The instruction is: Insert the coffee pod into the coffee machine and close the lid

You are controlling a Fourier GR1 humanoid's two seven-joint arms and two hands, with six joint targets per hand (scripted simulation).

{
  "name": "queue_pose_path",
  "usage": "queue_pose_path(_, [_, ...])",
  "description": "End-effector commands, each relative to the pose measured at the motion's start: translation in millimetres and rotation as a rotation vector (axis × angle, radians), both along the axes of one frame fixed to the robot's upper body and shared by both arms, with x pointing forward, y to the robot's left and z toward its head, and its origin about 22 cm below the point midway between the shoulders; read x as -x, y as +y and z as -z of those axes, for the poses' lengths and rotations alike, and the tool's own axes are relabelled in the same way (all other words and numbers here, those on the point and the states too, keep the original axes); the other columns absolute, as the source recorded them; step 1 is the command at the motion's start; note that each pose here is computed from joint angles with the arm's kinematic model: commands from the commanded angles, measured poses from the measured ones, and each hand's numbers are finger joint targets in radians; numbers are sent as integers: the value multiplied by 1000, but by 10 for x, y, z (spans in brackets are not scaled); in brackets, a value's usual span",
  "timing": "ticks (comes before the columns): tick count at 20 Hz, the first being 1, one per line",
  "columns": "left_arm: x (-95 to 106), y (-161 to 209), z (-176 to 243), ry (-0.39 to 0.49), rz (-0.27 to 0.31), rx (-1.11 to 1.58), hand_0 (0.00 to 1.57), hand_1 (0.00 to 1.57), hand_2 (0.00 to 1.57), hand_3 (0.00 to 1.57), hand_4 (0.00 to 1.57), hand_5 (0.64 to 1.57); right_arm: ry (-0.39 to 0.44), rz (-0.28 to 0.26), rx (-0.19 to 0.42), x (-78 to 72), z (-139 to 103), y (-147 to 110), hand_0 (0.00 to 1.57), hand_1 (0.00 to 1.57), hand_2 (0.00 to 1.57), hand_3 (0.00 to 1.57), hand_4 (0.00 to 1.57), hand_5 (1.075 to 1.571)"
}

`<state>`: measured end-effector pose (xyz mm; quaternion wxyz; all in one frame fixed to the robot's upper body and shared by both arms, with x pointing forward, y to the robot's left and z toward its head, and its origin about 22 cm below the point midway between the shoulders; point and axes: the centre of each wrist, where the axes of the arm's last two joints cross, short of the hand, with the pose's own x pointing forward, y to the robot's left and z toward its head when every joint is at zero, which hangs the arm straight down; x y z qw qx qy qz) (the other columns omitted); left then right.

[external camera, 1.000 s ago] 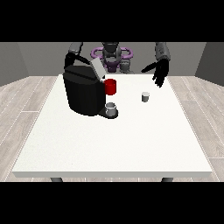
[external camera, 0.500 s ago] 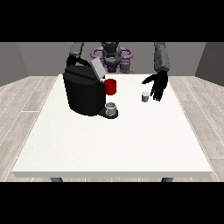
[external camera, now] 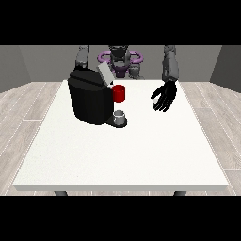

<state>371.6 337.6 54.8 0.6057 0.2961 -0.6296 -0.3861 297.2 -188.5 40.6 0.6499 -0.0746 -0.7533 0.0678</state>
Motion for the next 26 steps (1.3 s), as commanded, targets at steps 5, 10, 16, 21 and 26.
queue_pose_path(5, [-91,96,-14,39,24,-199,817,817,956,799,368,1571,36,-27,6,-18,57,82,0,0,0,0,0,1571])
queue_pose_path(10, [-124,-139,105,126,91,-309,877,877,1003,820,284,1571,62,-17,-19,-67,206,134,0,0,0,0,0,1571])
queue_pose_path(16, [-129,9,170,164,86,-333,792,792,979,866,399,1571,72,15,-27,-43,328,57,0,0,0,0,0,1571])
queue_pose_path(21, [-86,-205,412,133,136,-314,1149,1149,1257,1162,466,1571,118,57,56,-90,254,-81,0,0,0,0,0,1571])
queue_pose_path(26, [-321,-321,13,66,198,-139,1433,1433,1423,1352,489,1571,142,99,44,-32,502,-100,0,0,0,0,0,1571])
